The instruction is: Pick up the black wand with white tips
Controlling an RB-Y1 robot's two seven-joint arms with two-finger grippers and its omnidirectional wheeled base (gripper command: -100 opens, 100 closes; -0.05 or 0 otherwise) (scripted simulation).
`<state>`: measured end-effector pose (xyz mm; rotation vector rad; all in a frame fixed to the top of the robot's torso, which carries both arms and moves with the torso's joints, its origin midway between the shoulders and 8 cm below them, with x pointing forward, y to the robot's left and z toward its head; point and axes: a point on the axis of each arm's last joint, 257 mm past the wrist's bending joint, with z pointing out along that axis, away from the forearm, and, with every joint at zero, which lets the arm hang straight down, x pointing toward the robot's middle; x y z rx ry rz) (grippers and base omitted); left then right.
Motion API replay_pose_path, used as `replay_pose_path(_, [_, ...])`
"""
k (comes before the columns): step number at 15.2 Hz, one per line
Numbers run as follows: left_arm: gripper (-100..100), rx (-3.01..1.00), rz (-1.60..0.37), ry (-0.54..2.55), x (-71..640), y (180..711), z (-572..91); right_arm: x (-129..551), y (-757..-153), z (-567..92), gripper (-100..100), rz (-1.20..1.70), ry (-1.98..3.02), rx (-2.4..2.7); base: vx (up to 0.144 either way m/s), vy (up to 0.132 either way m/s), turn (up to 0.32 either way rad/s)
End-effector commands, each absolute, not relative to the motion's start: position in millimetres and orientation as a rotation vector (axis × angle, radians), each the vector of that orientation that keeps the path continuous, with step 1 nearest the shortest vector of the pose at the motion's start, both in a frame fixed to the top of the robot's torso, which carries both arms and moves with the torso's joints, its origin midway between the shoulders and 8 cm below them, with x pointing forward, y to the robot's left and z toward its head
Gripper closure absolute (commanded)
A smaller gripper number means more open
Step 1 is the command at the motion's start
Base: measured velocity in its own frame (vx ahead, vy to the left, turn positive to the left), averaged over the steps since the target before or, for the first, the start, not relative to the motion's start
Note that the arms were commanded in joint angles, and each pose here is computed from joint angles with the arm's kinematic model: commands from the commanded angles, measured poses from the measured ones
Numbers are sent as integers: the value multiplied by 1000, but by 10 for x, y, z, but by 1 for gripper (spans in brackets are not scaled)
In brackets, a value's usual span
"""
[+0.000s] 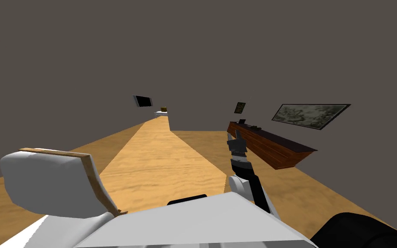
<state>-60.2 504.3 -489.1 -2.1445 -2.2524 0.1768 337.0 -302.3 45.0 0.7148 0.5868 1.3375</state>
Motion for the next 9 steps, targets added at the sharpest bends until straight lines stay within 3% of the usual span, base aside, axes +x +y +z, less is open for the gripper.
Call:
replay_pose_path(1, [-100,-2155,176,-2189,-711,5156,-4885,3370,-3023,450,0,1337,587,715,18,42,-165])
replay_pose_path(8, [-100,-2124,173,-2246,-776,5019,-5083,3370,-3023,450,0,1338,587,715,-11,17,-81])
replay_pose_path(9, [100,-2123,172,-2247,-779,5017,-5091,3370,-3023,450,0,1337,587,715,0,0,0])
